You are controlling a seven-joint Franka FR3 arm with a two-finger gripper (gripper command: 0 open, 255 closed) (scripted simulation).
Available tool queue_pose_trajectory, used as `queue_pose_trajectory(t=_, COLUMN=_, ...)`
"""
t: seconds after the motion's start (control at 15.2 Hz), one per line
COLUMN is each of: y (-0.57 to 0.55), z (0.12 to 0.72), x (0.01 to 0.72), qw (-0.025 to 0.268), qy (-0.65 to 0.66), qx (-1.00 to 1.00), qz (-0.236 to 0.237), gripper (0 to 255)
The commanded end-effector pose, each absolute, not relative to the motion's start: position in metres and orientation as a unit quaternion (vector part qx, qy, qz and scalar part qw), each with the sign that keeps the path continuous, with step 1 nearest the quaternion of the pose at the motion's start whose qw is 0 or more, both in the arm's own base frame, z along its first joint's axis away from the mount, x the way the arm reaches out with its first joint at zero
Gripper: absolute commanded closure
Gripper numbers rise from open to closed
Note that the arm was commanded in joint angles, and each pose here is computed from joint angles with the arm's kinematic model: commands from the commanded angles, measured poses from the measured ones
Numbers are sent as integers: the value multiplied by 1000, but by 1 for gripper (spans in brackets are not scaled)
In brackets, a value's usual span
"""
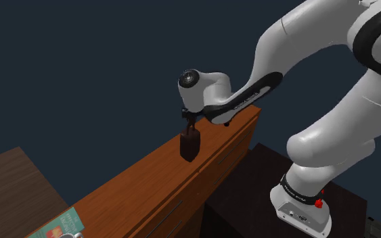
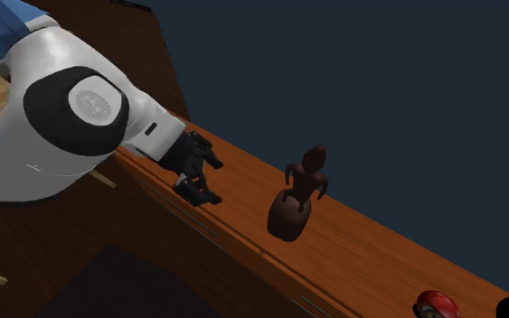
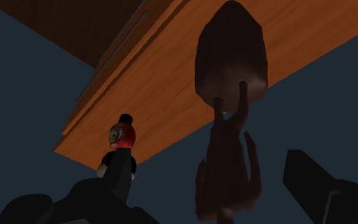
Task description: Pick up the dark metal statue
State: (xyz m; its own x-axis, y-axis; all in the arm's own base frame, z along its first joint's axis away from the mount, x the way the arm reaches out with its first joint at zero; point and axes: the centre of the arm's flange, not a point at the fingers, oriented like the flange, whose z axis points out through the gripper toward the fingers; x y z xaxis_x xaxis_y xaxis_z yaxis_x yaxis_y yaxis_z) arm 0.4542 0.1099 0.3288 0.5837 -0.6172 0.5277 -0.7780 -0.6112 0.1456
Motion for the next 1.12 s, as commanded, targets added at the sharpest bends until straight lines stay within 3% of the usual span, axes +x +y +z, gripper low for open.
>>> queue_pose_trajectory(t=0.0, y=109, z=305, x=477, qw=191, qy=-430, qx=850, qz=235, gripper=0)
queue_pose_trajectory(t=1.06, y=51, z=149, x=634, qw=270, qy=-617, qx=669, qz=312, gripper=0)
